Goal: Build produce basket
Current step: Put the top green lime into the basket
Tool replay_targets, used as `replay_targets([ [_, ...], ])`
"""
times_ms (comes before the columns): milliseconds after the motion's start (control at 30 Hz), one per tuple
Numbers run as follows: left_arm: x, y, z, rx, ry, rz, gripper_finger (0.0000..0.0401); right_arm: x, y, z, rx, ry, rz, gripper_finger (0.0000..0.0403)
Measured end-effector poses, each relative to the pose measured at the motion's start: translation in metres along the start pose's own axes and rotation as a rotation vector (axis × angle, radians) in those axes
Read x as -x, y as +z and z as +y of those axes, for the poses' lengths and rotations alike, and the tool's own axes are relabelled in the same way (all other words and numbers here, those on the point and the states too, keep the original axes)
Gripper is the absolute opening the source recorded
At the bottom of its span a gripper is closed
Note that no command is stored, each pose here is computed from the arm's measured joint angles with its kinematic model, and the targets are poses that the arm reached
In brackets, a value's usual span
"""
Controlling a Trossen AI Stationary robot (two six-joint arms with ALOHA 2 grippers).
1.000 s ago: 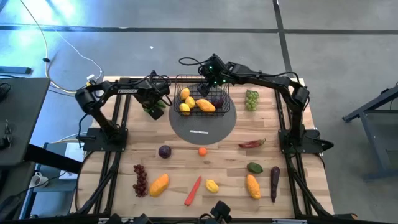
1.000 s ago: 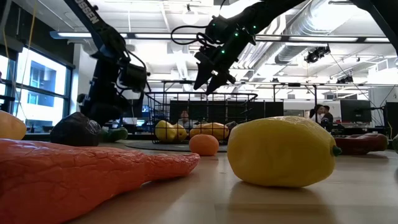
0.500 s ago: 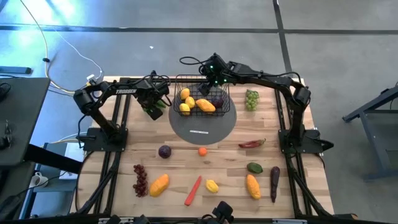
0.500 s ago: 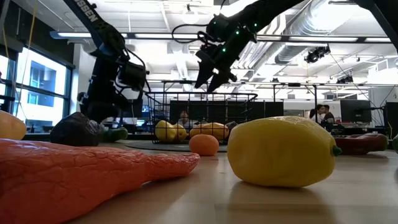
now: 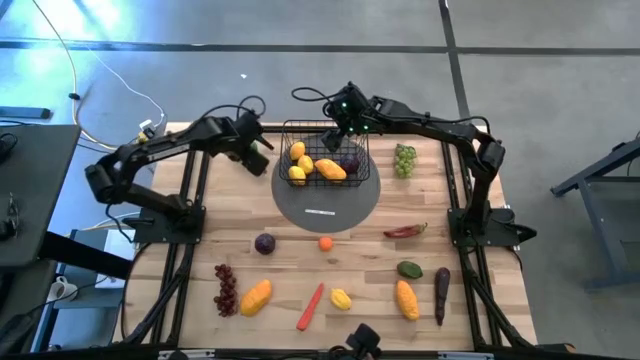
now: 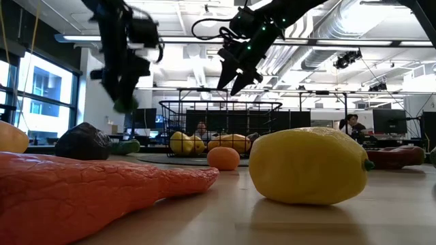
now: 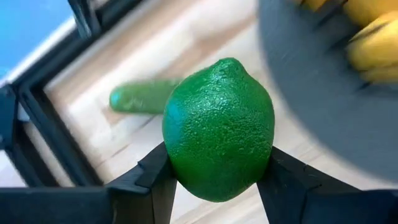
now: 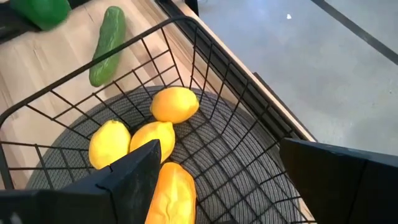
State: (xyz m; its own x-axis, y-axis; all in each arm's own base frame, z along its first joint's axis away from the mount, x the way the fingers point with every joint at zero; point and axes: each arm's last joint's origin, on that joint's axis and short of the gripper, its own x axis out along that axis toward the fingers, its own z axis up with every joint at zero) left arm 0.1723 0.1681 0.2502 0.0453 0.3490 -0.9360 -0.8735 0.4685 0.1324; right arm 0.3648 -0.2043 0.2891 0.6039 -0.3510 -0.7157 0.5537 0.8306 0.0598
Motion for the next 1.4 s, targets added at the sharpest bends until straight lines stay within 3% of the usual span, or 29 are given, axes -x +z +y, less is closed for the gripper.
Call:
replay_targets([
  [333,0.057,0.025,-0.025,0.009,-0.165,-0.327,0.0169,0.013,-0.001,-0.003,0.002,-0.086,0.021,0.0311],
  [700,0.075,0.042,-0.051,0.015,-0.292,-0.585,0.0172,0.046,0.006,-0.005,-0.037,-0.139,-0.044,0.0311],
  [1033,0.055,0.053,-0.074,-0.022,-0.358,-0.566,0.0186,0.052,0.005,-0.005,-0.039,-0.142,-0.035,0.0311],
  [1400,0.01,0.06,-0.094,-0.045,-0.345,-0.416,0.0223,0.051,-0.002,-0.005,-0.058,-0.15,0.03,0.0311],
])
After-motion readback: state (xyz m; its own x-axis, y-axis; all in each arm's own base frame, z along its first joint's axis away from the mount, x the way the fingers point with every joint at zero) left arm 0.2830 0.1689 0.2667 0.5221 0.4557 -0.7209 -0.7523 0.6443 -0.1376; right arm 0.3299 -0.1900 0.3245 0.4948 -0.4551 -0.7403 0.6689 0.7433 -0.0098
